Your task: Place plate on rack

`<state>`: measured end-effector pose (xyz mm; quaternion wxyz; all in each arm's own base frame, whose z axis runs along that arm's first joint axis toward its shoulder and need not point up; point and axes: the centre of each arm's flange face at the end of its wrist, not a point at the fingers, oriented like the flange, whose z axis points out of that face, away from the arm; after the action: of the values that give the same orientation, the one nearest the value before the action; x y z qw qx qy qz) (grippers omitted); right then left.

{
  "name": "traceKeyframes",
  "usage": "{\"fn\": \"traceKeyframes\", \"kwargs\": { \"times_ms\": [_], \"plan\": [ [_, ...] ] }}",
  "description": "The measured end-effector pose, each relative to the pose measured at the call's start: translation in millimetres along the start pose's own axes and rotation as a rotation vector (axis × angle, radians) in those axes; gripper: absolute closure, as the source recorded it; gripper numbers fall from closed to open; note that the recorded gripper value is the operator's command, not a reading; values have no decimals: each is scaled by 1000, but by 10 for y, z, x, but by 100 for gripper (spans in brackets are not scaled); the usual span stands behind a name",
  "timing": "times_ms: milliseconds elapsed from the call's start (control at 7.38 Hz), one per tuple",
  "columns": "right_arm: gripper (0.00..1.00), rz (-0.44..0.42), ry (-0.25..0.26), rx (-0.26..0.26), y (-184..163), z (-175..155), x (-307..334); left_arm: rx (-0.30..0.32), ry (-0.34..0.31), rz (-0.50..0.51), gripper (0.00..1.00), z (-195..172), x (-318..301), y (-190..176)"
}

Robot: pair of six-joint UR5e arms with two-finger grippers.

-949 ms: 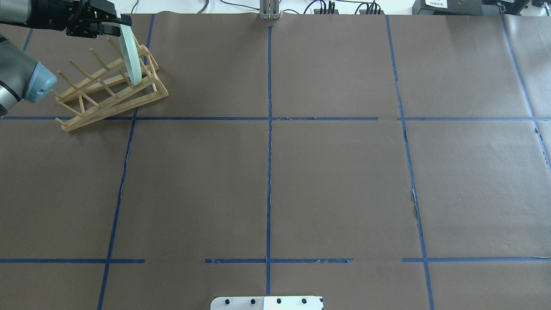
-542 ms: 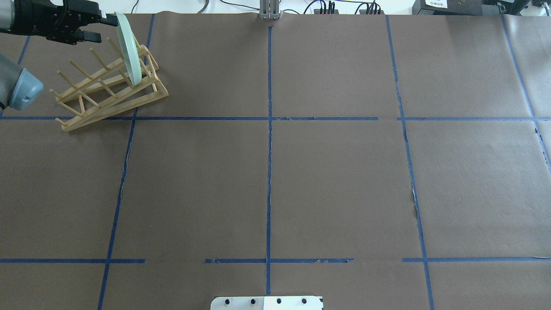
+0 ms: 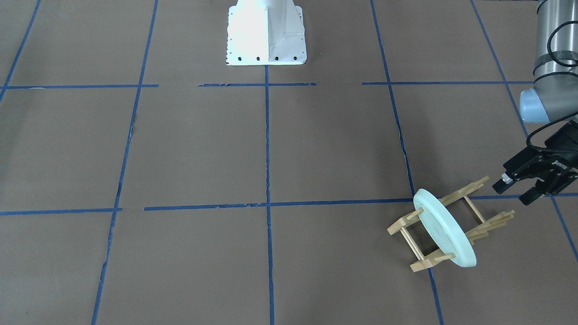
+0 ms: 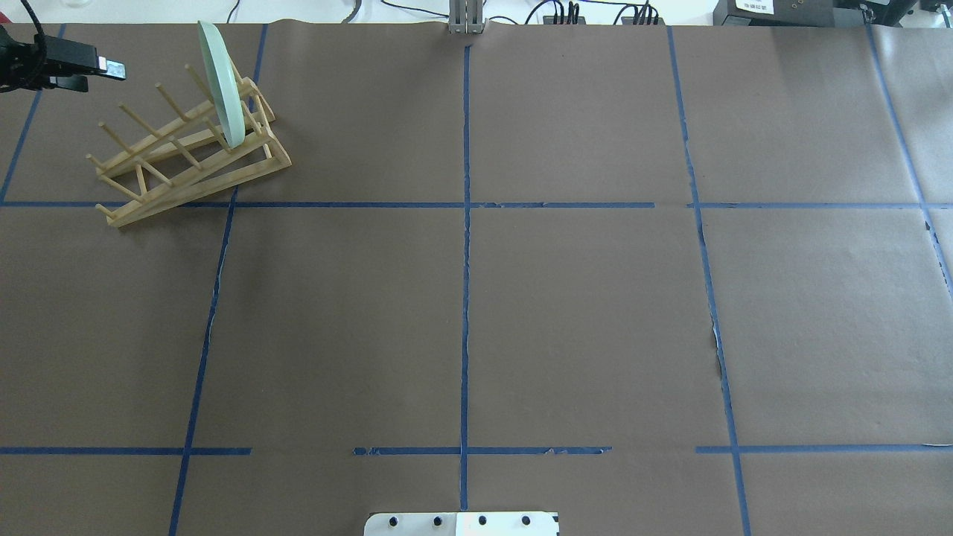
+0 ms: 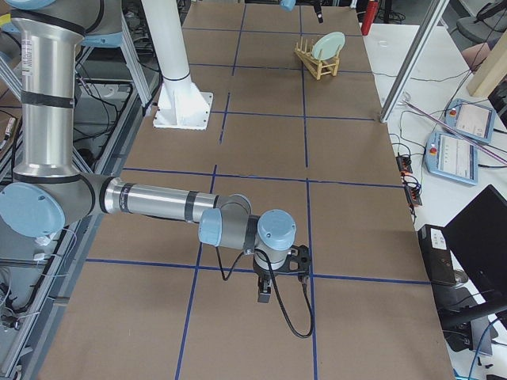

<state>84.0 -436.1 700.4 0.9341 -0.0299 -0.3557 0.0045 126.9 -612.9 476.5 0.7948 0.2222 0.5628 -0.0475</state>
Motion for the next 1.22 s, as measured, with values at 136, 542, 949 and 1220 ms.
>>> {"fn": "traceKeyframes", "kwargs": {
  "times_ms": [136,542,949,1220],
  "plan": [
    [0,0,0,0,0,-1,0,-24,-83,55,0,-182,-320,71],
    [0,-1,0,1,-1,-1,0,-161,-315,159,0,-1005,-1187,113],
    [0,0,0,0,0,0,0,-298,-410,164,0,-1812,-1830,189],
    [0,0,0,0,0,0,0,-338,-419,146,0,-2143,-2149,673]
  ]
}}
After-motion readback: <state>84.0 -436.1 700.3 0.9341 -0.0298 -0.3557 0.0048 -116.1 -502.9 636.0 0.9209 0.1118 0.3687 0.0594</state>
